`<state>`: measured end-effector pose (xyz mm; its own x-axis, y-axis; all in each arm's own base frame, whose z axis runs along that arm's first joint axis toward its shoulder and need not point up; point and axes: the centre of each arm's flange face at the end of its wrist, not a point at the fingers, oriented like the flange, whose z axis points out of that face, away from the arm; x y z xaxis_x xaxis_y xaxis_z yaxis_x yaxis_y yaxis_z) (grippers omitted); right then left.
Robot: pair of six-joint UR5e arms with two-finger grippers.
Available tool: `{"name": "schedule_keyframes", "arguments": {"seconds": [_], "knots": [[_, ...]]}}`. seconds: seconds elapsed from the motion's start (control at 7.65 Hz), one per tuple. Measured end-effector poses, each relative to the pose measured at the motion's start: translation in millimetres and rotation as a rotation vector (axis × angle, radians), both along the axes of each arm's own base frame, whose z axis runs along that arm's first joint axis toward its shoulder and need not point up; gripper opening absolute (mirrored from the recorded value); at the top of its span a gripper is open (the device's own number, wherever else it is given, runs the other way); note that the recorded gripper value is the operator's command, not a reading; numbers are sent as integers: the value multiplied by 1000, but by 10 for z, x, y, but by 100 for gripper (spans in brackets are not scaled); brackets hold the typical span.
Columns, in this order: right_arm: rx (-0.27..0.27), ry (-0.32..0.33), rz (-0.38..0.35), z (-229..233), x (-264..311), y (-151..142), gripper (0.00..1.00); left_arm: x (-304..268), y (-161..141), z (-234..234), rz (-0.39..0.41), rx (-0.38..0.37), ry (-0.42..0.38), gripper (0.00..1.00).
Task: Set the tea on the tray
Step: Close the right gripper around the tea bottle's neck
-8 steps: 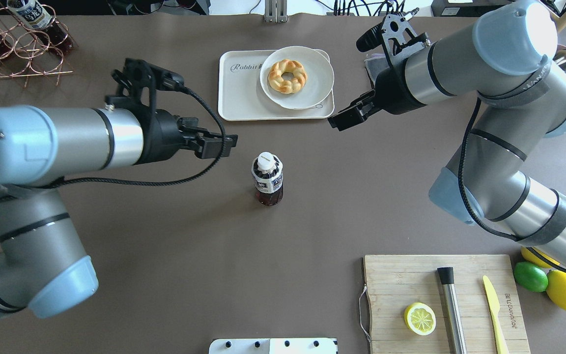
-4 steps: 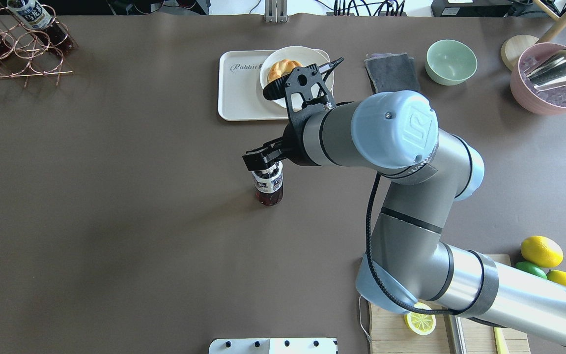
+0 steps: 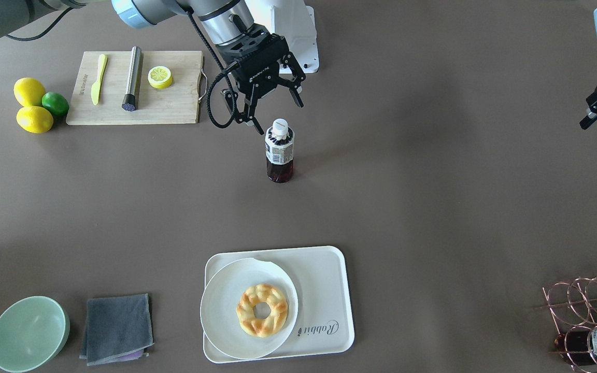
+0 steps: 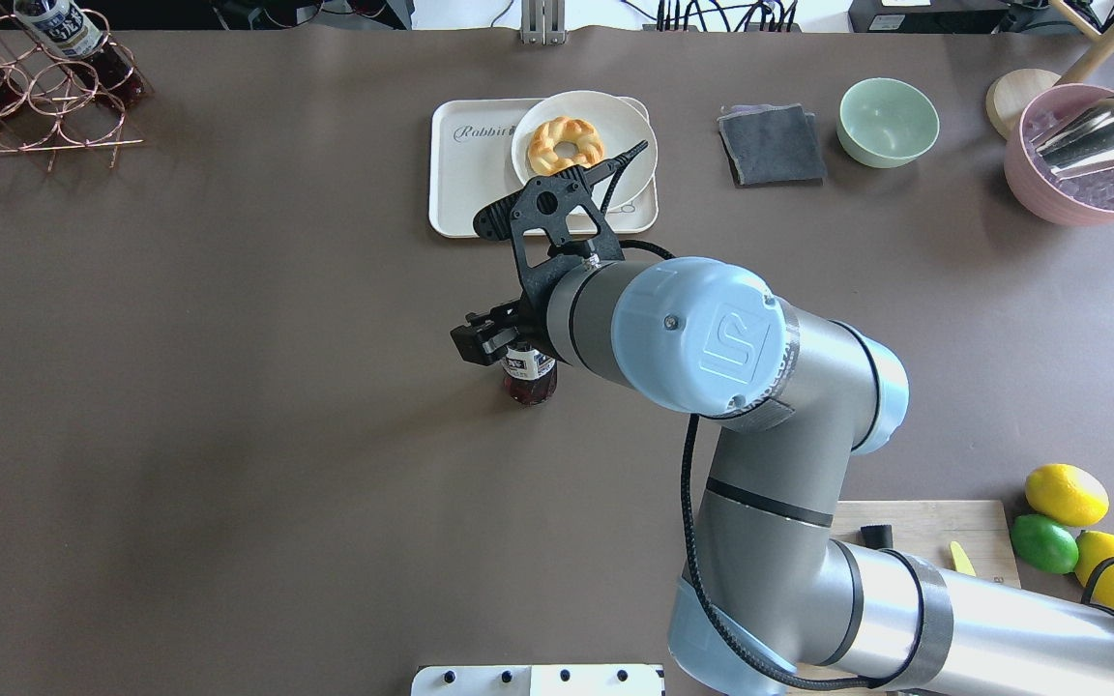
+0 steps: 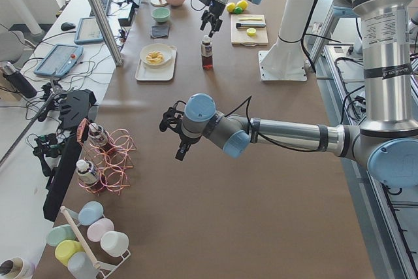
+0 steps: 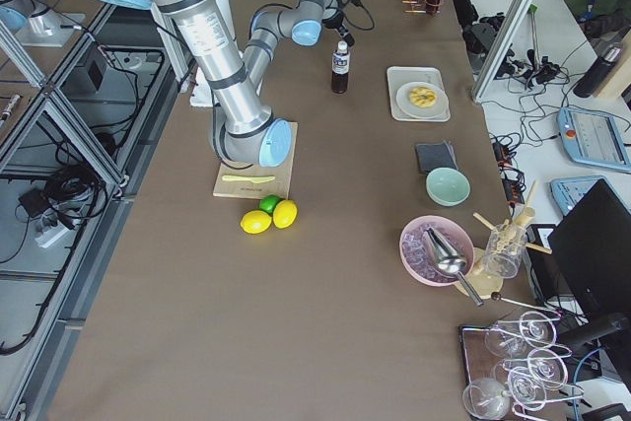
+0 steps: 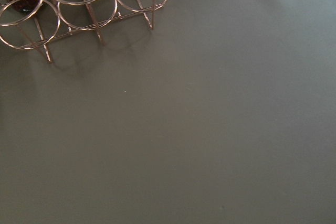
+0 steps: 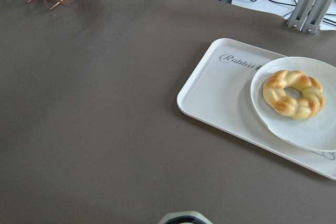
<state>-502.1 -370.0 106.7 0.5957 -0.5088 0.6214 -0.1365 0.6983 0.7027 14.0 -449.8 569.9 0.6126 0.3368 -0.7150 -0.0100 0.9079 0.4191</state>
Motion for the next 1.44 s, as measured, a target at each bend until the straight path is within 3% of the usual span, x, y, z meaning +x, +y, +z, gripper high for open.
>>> {"name": "schedule_keyframes", "arguments": {"seconds": [0.39, 0.78, 1.44], "knots": [[31, 29, 52, 104, -185, 231, 76, -11, 3, 16, 2, 3, -1, 98], [35, 25, 52, 94, -227, 298, 74, -9, -6, 5, 2, 6, 0, 98], [34, 36, 85, 127, -134, 103, 72, -7, -14, -11, 2, 9, 0, 98]]}}
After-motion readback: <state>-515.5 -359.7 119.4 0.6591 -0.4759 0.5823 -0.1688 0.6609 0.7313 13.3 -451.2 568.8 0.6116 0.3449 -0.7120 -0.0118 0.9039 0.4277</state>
